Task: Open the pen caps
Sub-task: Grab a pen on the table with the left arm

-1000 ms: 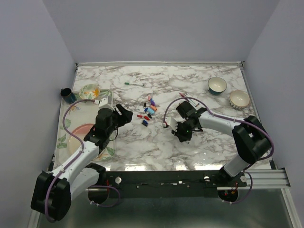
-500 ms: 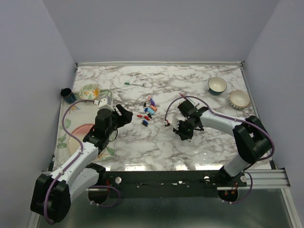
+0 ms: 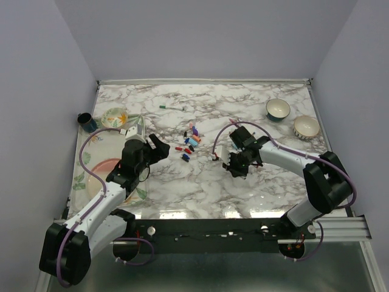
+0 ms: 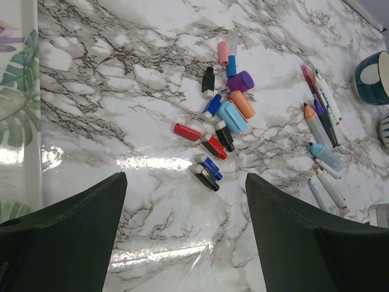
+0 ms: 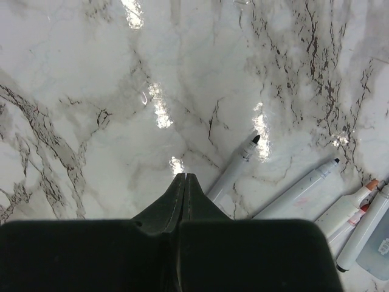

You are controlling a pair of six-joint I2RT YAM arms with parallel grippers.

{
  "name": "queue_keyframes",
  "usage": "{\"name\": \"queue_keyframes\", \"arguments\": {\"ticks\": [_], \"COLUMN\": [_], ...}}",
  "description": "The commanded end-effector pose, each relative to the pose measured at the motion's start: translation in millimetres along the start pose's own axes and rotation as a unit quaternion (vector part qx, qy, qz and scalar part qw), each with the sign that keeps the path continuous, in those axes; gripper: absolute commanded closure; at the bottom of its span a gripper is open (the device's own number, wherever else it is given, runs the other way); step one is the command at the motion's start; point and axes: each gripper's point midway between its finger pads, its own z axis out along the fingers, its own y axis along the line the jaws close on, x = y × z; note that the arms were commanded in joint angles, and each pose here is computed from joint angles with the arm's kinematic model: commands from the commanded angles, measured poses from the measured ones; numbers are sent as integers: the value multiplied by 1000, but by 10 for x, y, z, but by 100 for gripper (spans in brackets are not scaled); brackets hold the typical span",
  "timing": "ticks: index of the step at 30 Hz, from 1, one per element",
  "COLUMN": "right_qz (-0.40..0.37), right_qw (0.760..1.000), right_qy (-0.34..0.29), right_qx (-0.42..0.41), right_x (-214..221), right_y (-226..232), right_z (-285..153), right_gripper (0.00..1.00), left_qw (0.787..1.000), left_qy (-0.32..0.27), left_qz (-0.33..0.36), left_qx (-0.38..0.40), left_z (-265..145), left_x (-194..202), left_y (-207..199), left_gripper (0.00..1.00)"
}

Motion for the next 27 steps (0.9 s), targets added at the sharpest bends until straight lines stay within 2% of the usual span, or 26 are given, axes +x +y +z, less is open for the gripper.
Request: {"name": "queue_keyframes", "arguments": {"ticks": [1, 10, 18, 23, 27], "right_qz": [-10, -20, -24, -24, -27], "right_qw": [1000, 999, 998, 998, 998], "right_qy": [-16, -34, -41, -43, -49], "right_qx": [-13, -28, -31, -33, -32], "right_x": [-39, -100, -121, -134, -160], "right_y": [70, 141, 162, 166, 171], "right_z": [-55, -102, -119, -132, -155], "right_gripper": [94, 94, 93, 93, 93], "left_qw": [1000, 1000, 999, 999, 999], "left_qy": [-10, -9, -10, -7, 4], "left_qz": [8, 8, 8, 7, 2], "left_qx": [-18, -20, -29, -37, -47], "left_z": [6, 11, 10, 34, 101], "left_x": [-73, -73, -77, -74, -74], "left_y": [58, 65, 102, 126, 137], "left_gripper": [12, 12, 8, 1, 1]}}
